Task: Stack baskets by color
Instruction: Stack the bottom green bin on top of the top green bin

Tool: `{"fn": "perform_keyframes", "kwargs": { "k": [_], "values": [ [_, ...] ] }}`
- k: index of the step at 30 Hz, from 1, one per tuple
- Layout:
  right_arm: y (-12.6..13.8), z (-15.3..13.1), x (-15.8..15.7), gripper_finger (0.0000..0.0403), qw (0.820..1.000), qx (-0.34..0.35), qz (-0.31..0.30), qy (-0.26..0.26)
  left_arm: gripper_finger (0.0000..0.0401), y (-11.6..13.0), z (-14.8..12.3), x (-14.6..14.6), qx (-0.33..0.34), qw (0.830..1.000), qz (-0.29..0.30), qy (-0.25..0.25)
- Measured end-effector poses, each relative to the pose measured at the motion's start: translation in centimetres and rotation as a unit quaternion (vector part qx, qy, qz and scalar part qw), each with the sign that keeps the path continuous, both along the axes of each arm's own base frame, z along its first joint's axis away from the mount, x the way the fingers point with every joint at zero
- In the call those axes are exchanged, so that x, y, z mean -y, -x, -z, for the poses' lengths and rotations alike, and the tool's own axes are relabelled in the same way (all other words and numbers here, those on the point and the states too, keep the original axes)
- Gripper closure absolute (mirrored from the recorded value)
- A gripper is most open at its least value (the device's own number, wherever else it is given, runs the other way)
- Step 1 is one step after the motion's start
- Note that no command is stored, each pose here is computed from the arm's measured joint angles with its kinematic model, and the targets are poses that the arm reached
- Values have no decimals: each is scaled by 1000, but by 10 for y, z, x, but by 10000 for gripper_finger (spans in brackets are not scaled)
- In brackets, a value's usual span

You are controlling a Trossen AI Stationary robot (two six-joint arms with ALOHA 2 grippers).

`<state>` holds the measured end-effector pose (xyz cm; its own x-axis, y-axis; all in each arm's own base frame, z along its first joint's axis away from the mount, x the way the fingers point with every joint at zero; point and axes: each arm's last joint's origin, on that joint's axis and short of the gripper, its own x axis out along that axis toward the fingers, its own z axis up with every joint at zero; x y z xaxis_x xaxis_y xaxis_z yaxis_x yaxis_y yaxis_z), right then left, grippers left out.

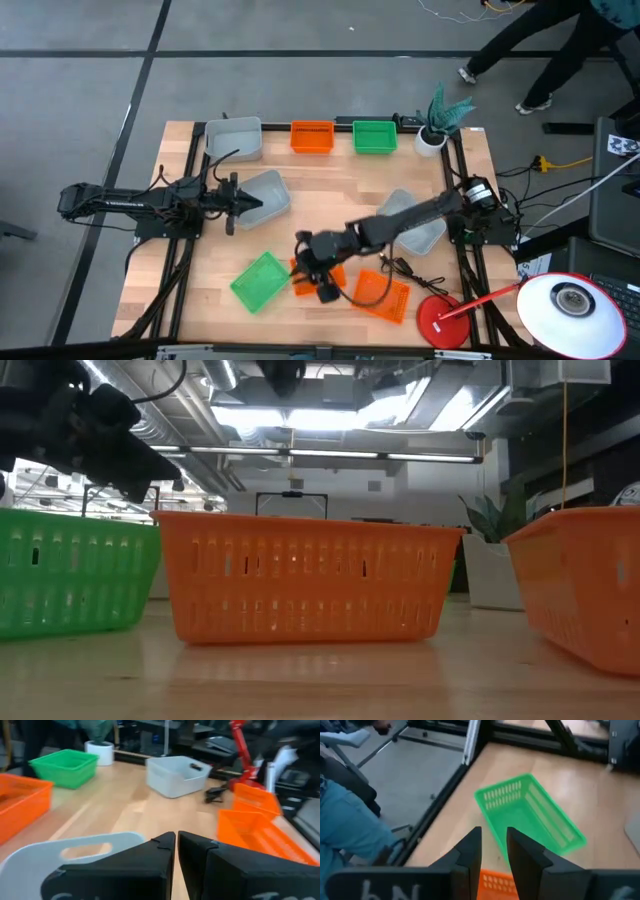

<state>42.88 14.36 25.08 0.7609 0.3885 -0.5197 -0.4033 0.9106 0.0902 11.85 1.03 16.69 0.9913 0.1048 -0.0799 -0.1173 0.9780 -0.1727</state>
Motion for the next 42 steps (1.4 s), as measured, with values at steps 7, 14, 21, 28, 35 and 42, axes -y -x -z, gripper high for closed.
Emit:
{"fn": "perform_keyframes", "kwargs": {
  "k": [7,14,21,28,35,42],
  "values": [
    [-7,-24,-32,311,999,47,7,14,387,0,3,-1,-15,1000,-11,22],
    [-40,-30,-38,311,999,18,1,46,387,0,5,0,-18,999,-12,43],
    [-73,24,-52,311,993,-65,-19,98,387,0,7,0,-29,999,-12,43],
    [-88,64,-57,311,984,-103,-45,140,387,1,9,0,-40,998,-12,44],
    [-87,71,-54,311,977,-110,-19,184,387,1,9,0,-42,998,-12,44],
    [-86,72,-54,311,975,-112,-40,189,387,1,10,0,-49,998,-13,44]
  ]
}}
